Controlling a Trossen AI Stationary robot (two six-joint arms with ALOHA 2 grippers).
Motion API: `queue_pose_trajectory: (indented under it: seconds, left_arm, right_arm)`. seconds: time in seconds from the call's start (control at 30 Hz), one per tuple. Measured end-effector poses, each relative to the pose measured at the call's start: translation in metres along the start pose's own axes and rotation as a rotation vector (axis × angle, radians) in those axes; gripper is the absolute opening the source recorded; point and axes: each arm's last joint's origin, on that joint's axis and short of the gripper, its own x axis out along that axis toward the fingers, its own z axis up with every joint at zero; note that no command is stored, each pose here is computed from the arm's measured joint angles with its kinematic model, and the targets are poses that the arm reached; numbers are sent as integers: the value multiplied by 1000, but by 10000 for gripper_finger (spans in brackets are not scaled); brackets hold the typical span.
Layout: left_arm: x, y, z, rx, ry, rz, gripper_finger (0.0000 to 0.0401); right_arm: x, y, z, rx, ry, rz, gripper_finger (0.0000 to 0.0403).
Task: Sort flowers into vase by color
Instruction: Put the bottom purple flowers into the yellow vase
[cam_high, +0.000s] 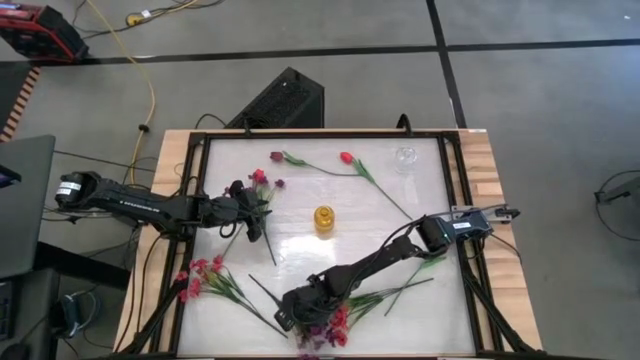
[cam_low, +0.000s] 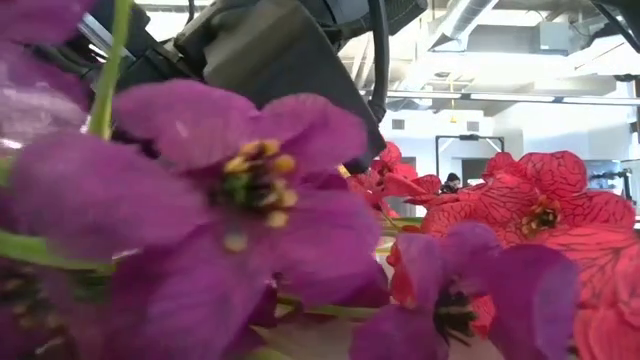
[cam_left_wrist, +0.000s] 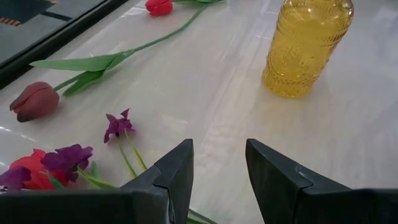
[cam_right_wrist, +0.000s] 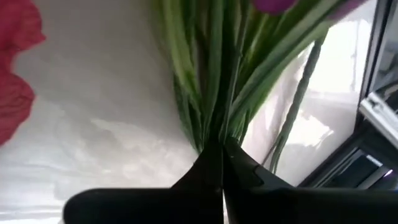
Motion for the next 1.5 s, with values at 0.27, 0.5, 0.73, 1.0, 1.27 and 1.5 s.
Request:
queue_pose_trajectory:
  seconds: [0.27,0.5,0.73,1.0,1.27,1.5]
  left_arm:
    - [0,1,0,31,-10,37,137]
    - [0,3,2,94,-39,118,137]
    - [-1,6,4,121,-61,214,137]
    - [-1,5,4,101,-60,204,137]
    - [-1,5,3,69,-60,179,137]
    - [-1,5,4,29,-70,177,137]
  right_arm:
    - [-56,-12,-53,288,101,-70,16]
    - [-136,-3,-103,796,-119,-87,16]
    - [-221,24,-140,1287,-404,0,16]
    - [-289,101,-169,1518,-663,-65,16]
    - [-306,153,-178,1768,-617,-444,16]
    - [-307,186,-179,1921,-520,-644,16]
